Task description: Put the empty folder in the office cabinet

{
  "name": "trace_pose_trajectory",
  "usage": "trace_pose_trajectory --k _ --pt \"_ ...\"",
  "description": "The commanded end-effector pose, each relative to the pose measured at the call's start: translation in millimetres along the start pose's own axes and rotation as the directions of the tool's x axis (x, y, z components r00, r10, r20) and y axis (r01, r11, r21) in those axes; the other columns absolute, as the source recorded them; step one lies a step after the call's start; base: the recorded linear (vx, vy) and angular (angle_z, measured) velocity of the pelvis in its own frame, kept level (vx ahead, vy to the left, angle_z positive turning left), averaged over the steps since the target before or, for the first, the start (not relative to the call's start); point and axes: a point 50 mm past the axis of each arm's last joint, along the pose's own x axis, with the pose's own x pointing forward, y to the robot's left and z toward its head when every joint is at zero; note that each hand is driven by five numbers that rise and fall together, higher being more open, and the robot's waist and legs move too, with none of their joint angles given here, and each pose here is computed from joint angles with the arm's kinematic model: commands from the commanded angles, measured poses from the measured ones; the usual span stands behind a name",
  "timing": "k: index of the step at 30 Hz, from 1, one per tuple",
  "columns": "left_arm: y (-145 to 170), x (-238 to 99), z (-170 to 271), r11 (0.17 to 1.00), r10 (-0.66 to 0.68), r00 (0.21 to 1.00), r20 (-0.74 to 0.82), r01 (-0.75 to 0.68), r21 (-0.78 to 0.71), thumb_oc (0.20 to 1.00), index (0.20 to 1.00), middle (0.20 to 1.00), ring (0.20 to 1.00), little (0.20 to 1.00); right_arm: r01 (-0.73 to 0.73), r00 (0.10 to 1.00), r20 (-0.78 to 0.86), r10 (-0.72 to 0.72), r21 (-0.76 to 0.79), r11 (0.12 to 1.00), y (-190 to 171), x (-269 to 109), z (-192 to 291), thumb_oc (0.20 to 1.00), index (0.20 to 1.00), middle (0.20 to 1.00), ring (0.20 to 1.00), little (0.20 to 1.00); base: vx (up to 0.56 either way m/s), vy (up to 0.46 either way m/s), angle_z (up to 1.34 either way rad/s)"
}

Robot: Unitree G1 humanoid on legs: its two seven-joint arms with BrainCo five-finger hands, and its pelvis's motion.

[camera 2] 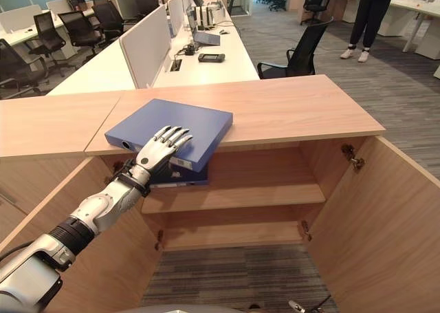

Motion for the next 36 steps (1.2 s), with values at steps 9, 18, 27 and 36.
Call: trace_pose_trajectory --k 9,18,27,36 --pt "39 36 -21 0.989 0.097 0.995 -0.017 -0.095 0.116 1.000 1.000 1.000 1.000 1.000 0.024 1.000 0.010 -0.025 0.071 0.997 0 3 12 1.000 1.000 1.000 1.000 1.000 0.00 0.000 0.00" --pt "36 35 -23 0.990 0.089 0.996 -0.029 -0.085 0.111 0.200 0.200 0.200 0.200 0.200 0.027 1.000 0.004 -0.027 0.066 0.997 0 3 10 1.000 1.000 1.000 1.000 1.000 0.00 0.000 0.00" --pt "38 36 -24 0.990 0.096 0.995 -0.039 -0.092 0.104 0.200 0.200 0.200 0.200 0.200 0.027 1.000 0.000 -0.027 0.091 0.996 0 3 9 1.000 1.000 1.000 1.000 1.000 0.00 0.000 0.00" --pt "41 36 -29 0.990 0.113 0.991 -0.067 -0.107 0.096 0.200 0.200 0.200 0.200 0.200 0.023 1.000 0.004 -0.024 0.126 0.992 2 3 10 1.000 1.000 1.000 1.000 1.000 0.00 0.000 0.00"
